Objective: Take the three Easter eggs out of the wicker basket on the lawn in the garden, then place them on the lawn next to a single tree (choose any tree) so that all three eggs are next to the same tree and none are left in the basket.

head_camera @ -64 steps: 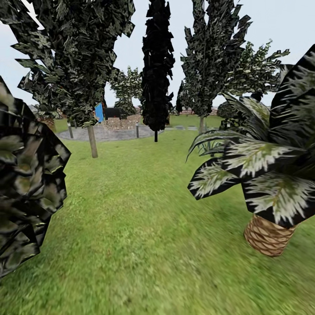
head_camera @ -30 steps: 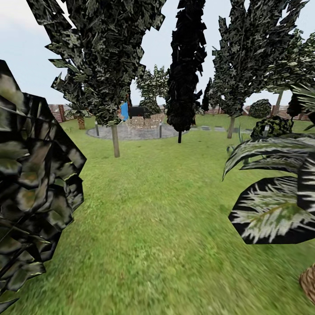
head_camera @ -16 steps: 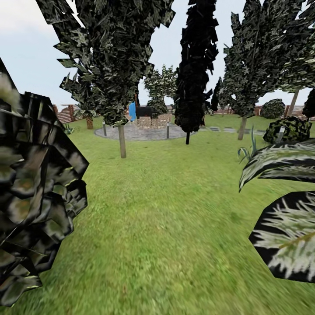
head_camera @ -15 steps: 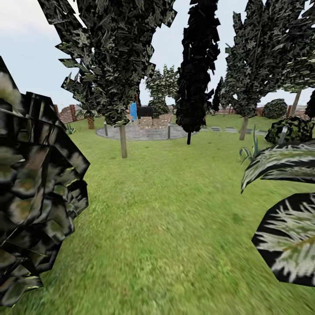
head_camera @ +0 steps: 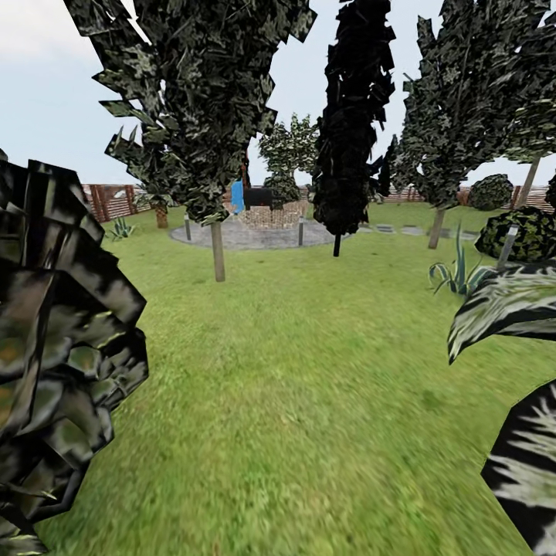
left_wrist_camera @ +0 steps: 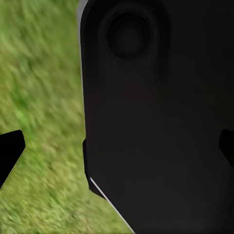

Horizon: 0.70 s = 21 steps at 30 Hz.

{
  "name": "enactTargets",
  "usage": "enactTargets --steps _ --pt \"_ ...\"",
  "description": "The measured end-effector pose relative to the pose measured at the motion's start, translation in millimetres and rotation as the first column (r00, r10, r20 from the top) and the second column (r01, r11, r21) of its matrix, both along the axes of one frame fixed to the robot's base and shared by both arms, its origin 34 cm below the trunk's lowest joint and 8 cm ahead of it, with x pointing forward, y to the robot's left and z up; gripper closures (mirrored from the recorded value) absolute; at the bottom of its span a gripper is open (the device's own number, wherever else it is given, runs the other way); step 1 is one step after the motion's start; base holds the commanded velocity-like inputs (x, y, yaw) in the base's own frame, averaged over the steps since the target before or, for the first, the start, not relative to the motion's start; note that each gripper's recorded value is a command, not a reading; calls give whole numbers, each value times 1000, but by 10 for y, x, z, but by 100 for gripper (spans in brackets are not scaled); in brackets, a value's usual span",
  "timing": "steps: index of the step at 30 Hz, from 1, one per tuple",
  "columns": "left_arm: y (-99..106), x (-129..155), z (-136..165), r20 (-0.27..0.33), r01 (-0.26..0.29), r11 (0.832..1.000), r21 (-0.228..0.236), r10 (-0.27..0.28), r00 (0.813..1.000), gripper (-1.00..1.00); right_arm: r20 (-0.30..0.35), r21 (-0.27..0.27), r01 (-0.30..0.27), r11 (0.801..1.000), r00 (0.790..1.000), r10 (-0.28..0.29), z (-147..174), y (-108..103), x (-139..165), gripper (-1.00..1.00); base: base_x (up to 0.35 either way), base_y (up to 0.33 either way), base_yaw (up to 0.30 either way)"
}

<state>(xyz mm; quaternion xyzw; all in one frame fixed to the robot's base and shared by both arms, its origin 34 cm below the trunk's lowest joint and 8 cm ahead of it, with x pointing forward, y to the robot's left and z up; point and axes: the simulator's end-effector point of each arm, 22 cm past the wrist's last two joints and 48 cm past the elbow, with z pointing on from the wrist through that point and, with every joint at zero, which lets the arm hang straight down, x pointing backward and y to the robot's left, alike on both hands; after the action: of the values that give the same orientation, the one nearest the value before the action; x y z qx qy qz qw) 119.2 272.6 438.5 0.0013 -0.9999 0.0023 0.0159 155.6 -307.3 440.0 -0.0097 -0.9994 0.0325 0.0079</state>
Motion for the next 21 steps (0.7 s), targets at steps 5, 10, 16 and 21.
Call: enactTargets --steps 5,10,16,21 --pt "0 1 0 0 0 1000 0 0 1000 -100 0 2 0 1000 1000 0 0 4 -2 -100 337 0 -264" --pt "0 1 0 0 0 1000 0 0 1000 -100 1 2 1 1000 1000 -1 0 5 -1 -100 337 0 -257" --pt "0 -1 0 0 0 1000 0 0 1000 -100 0 1 1 1000 1000 -1 0 2 -3 -100 337 0 -32" --pt "0 -1 0 0 0 1000 0 0 1000 -100 0 0 2 1000 1000 -2 0 0 -2 -100 337 0 145"
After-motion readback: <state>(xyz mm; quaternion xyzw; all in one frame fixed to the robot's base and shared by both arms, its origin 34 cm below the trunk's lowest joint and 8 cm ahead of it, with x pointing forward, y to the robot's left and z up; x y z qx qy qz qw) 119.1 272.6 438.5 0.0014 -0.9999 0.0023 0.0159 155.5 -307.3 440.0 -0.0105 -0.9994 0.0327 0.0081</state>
